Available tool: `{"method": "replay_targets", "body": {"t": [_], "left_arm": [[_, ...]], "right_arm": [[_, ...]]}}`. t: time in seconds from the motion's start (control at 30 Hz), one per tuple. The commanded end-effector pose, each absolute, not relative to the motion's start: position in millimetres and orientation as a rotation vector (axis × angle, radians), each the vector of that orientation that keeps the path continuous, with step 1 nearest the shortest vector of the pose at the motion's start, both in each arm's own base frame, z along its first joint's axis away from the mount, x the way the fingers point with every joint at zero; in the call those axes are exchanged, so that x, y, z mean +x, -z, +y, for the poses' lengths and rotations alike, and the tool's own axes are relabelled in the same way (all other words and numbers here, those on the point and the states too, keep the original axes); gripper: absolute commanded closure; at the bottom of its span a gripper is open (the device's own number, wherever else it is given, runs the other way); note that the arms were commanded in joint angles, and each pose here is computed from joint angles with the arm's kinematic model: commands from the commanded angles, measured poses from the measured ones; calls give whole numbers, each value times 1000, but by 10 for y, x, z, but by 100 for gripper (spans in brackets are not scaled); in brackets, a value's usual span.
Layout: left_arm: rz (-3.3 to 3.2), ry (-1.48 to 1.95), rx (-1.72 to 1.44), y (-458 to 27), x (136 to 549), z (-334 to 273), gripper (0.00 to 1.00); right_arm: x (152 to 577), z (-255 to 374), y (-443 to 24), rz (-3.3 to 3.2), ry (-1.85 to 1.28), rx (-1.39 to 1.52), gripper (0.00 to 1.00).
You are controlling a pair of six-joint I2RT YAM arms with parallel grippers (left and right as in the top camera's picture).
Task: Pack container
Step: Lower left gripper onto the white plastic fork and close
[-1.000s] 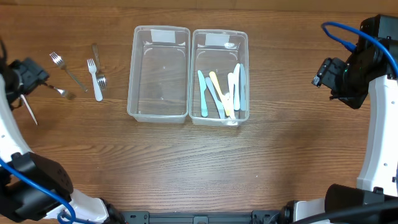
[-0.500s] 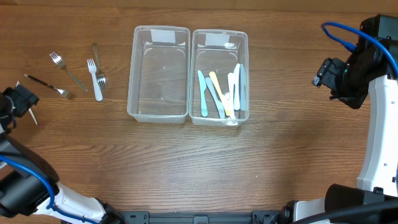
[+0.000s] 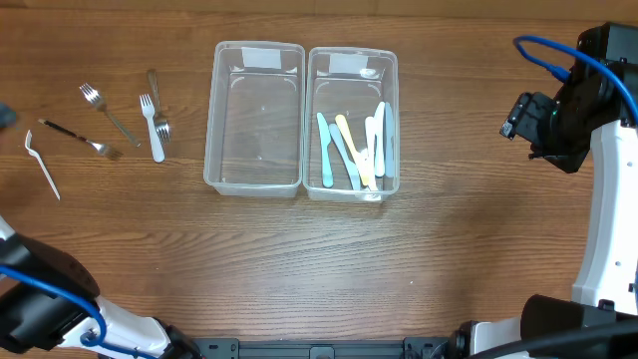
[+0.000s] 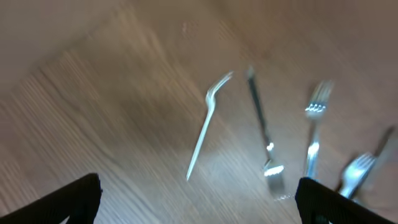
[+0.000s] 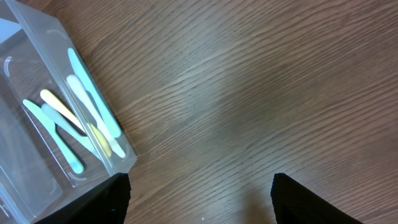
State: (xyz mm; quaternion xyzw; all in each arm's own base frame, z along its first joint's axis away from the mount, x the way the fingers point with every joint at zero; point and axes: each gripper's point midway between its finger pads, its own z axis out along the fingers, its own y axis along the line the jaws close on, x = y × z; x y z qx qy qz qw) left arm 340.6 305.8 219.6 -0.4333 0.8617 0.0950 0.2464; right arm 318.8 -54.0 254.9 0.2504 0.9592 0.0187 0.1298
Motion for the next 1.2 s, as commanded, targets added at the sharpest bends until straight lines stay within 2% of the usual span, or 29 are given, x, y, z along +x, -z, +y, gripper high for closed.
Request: {"method": "replay_targets", "body": {"t": [0.0, 0.13, 0.23, 0.4, 0.53, 0.9, 1.17], "left_arm": [[2213, -307, -1013, -3097, 3547, 2959, 0], [2181, -340, -1022, -3276, 3636, 2941, 0], [2258, -324, -1081, -2987, 3637, 2970, 0], [2480, -279, -1216, -2157, 3543, 3103, 0], [2566, -251, -1265, -1724, 3544, 3201, 0], [2608, -156, -1252, -1135, 3817, 3282, 0], [2644, -131, -1263, -753, 3817, 3246, 0]], "right_arm": [[3186, -532, -2588, 2774, -62, 715, 25], [3184, -532, -2587, 2775, -62, 715, 25], [3179, -530, -2586, 2778, -62, 712, 25], [3155, -526, -2579, 2788, -61, 715, 25], [3135, -522, -2574, 2796, -60, 717, 25], [3072, -511, -2558, 2822, -58, 725, 24], [3059, -508, -2555, 2827, -58, 727, 24]]}}
